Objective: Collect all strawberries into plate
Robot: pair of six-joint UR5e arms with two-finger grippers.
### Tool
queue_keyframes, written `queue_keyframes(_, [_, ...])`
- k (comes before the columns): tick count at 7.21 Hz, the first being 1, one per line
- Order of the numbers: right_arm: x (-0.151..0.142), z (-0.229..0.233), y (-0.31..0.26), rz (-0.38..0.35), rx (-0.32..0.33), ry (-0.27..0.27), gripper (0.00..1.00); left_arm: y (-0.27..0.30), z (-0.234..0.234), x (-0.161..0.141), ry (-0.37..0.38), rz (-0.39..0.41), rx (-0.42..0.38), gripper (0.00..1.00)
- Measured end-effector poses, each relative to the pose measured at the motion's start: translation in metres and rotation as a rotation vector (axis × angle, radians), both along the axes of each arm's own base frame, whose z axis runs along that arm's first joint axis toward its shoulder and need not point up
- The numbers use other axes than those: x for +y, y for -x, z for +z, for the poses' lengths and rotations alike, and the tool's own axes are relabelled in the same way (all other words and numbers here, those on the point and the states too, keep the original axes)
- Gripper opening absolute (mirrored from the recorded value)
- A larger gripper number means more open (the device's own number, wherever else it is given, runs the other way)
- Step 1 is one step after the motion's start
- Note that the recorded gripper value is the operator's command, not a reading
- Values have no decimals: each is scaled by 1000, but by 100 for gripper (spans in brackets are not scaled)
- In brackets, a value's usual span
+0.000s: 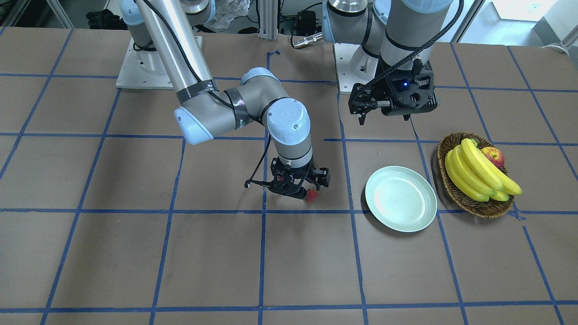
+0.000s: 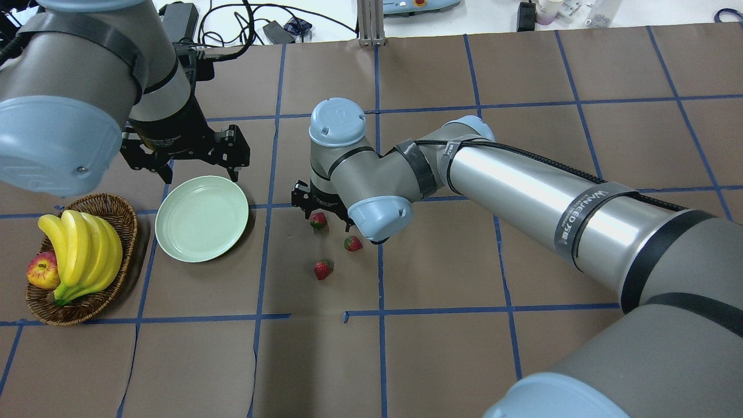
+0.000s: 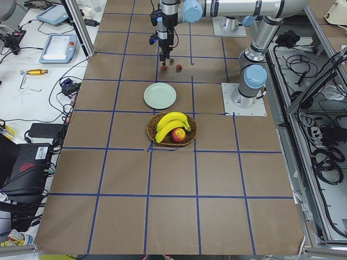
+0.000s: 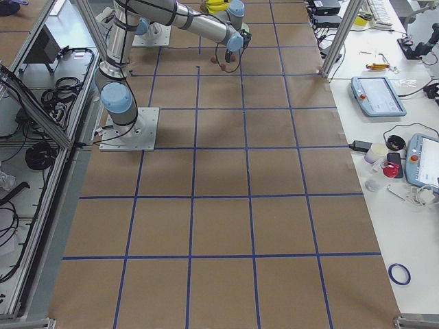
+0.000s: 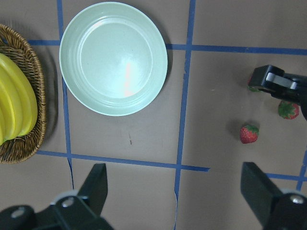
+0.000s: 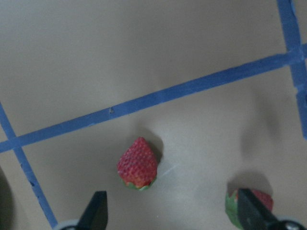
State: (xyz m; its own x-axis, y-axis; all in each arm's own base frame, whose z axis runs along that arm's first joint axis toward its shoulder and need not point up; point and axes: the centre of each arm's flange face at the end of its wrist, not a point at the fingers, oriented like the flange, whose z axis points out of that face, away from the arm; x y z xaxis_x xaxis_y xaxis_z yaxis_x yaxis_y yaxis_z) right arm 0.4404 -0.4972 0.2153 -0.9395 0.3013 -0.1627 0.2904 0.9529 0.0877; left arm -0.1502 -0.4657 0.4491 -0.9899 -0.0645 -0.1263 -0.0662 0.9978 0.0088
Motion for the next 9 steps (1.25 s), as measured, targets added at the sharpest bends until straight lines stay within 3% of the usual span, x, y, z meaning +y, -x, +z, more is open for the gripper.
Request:
queue_keyframes(1, [2,25,7,21,20,21,100,0,0,0,1,0,1,100])
queue_keyframes(4, [-14,89,75,122,173,77,100,3,0,-1,4,-5,5,100])
queue_keyframes(6, [-22,131,152,216,278,27,100,5,-2,-1,2,-7,6,100])
queue_keyframes(9, [-31,177,254,253,416,2,100,9,-11,-7,-2,-6,15,100])
